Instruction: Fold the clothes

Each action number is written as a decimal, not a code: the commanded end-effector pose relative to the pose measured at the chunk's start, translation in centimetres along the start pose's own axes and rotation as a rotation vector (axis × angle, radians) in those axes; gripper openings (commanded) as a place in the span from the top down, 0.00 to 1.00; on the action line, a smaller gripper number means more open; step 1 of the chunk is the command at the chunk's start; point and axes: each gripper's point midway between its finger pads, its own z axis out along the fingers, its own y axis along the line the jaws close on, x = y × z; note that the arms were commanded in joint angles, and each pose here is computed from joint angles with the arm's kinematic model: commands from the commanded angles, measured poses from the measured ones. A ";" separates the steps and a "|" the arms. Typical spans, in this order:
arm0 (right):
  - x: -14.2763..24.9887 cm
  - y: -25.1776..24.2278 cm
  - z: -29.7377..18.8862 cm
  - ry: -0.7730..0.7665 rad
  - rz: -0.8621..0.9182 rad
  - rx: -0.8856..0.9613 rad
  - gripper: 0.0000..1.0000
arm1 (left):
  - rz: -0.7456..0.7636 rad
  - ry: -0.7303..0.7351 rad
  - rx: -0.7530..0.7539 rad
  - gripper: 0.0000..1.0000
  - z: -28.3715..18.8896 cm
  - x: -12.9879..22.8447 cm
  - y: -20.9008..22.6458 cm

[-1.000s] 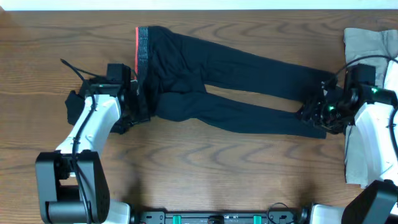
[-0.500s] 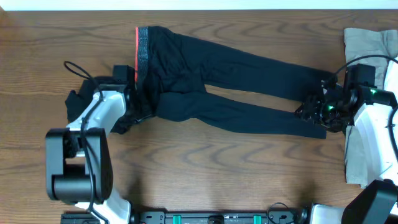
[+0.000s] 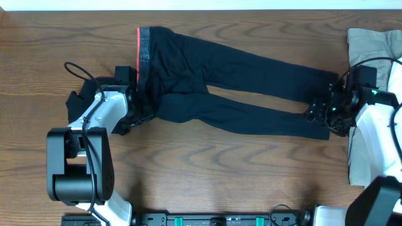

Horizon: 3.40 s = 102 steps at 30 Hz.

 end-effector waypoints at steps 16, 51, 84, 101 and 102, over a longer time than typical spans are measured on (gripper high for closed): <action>-0.9 -5.5 6.5 0.127 0.232 0.046 0.35 | -0.011 0.017 -0.023 0.85 0.3 0.4 0.5; -7.4 -14.8 -3.7 -0.122 0.368 0.279 0.90 | -0.029 0.092 -0.060 0.94 -0.8 1.5 2.3; -3.6 -11.4 3.3 -0.025 0.395 0.037 0.41 | -0.067 0.148 -0.080 0.89 -2.1 2.7 4.2; -2.1 -11.2 6.2 -0.035 0.478 0.000 0.76 | -0.072 0.165 -0.023 0.63 -2.2 3.0 3.2; -2.3 -10.9 6.0 -0.039 0.476 -0.023 0.83 | -0.072 0.165 -0.023 0.64 -2.2 3.0 3.2</action>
